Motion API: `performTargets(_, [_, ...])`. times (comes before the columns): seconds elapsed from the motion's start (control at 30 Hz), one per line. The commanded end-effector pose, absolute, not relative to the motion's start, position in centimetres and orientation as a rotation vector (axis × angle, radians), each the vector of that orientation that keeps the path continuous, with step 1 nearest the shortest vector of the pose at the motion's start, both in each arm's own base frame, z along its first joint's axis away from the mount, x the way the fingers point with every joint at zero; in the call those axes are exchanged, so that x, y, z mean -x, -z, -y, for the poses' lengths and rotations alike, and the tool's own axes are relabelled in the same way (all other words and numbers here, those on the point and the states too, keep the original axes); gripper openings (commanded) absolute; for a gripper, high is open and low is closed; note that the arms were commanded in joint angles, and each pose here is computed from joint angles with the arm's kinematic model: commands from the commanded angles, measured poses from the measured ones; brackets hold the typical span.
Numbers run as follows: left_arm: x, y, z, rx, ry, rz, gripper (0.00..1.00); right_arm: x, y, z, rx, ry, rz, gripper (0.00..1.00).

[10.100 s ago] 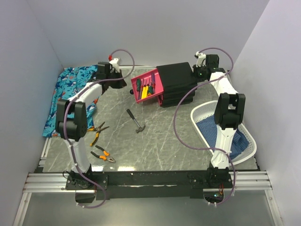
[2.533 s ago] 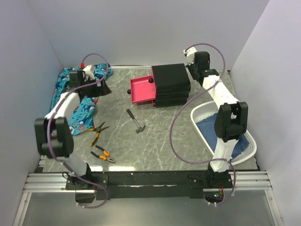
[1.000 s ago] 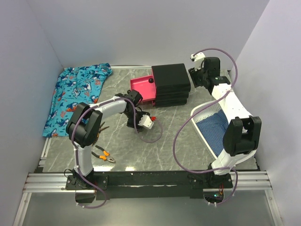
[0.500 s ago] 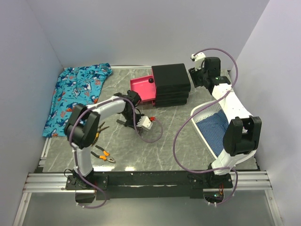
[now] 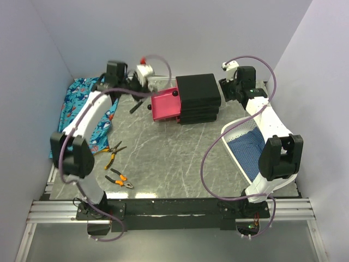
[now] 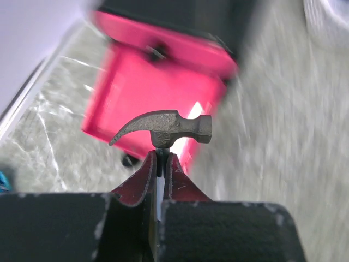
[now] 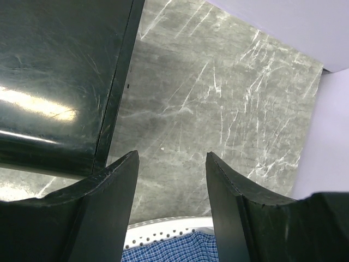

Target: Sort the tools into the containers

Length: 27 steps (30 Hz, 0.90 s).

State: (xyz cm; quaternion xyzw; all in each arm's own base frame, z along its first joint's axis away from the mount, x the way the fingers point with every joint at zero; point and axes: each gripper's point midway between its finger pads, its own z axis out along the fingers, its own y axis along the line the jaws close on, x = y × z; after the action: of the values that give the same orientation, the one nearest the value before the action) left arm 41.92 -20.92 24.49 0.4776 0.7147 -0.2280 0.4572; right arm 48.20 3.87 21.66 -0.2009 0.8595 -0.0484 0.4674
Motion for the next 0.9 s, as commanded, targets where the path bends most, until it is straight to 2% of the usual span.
performTargets(0.0, [-48.7,-27.5,22.4,-0.674,0.867,-1.839,0.01,-48.8,-23.7,-3.5,0.459,0.128,-2.063,0.6])
performTargets(0.17, [-53.2,-28.9,24.0,-0.426,1.036,-1.823,0.01,-48.4,-23.2,-3.1,0.473,0.16,-2.07,0.6])
performTargets(0.3, [-55.4,-26.1,25.4,-0.311,1.141,-1.89,0.01,-47.8,-22.5,-2.7,0.485,0.184,-2.079,0.6])
performTargets(0.87, [-53.7,-17.5,29.6,-0.401,1.096,-2.062,0.01,-48.8,-21.9,-2.7,0.489,0.188,-2.088,0.6])
